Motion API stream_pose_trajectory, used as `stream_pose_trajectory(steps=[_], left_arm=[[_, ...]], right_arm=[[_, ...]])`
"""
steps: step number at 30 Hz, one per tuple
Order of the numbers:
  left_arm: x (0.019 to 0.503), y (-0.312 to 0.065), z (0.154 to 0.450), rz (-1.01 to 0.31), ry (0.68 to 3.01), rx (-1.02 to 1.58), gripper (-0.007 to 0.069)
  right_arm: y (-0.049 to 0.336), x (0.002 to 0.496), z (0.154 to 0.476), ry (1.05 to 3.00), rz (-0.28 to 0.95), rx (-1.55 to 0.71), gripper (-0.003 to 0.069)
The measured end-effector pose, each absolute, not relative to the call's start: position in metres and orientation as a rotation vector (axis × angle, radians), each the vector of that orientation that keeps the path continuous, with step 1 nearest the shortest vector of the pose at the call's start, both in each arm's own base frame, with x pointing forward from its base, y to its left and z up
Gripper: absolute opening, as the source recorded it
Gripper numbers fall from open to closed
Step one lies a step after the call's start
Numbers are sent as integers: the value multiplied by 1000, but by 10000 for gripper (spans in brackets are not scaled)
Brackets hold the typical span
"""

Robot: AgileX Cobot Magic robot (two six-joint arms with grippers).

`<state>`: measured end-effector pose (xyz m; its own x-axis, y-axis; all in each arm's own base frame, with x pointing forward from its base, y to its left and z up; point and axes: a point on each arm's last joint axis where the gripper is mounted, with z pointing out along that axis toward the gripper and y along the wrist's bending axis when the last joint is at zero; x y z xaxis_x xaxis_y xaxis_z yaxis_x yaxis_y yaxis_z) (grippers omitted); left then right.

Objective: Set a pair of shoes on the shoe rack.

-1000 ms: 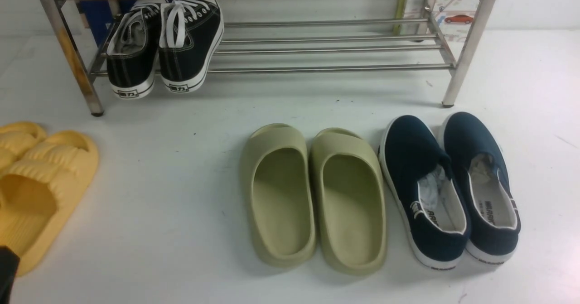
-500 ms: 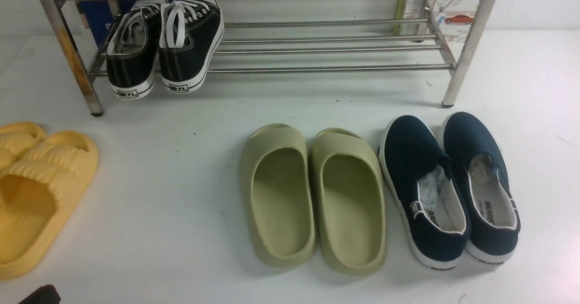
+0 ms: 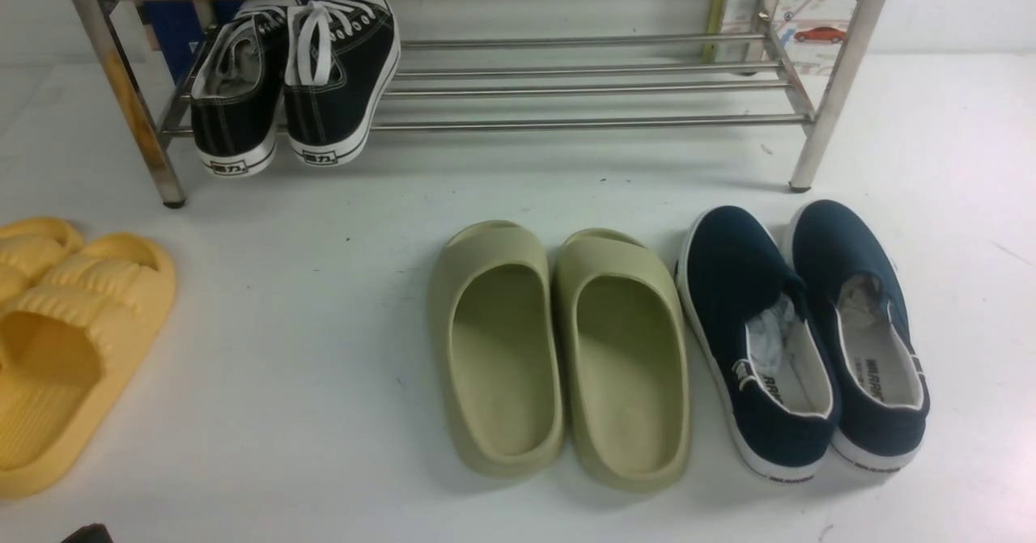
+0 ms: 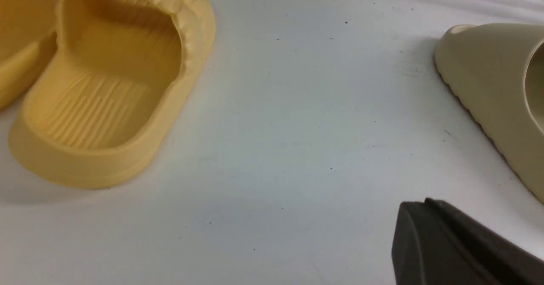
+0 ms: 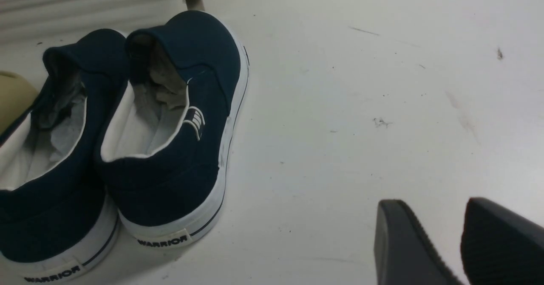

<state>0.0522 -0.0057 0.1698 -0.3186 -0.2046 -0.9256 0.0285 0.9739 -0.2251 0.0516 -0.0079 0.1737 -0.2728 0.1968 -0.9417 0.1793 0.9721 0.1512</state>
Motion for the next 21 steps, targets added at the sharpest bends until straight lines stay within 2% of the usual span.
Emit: stream_pose_trajectory(steps=[21], left_arm=[[52, -5, 169, -184, 1889, -90, -13]], right_arm=[[-8, 52, 174, 1856, 17, 274, 246]])
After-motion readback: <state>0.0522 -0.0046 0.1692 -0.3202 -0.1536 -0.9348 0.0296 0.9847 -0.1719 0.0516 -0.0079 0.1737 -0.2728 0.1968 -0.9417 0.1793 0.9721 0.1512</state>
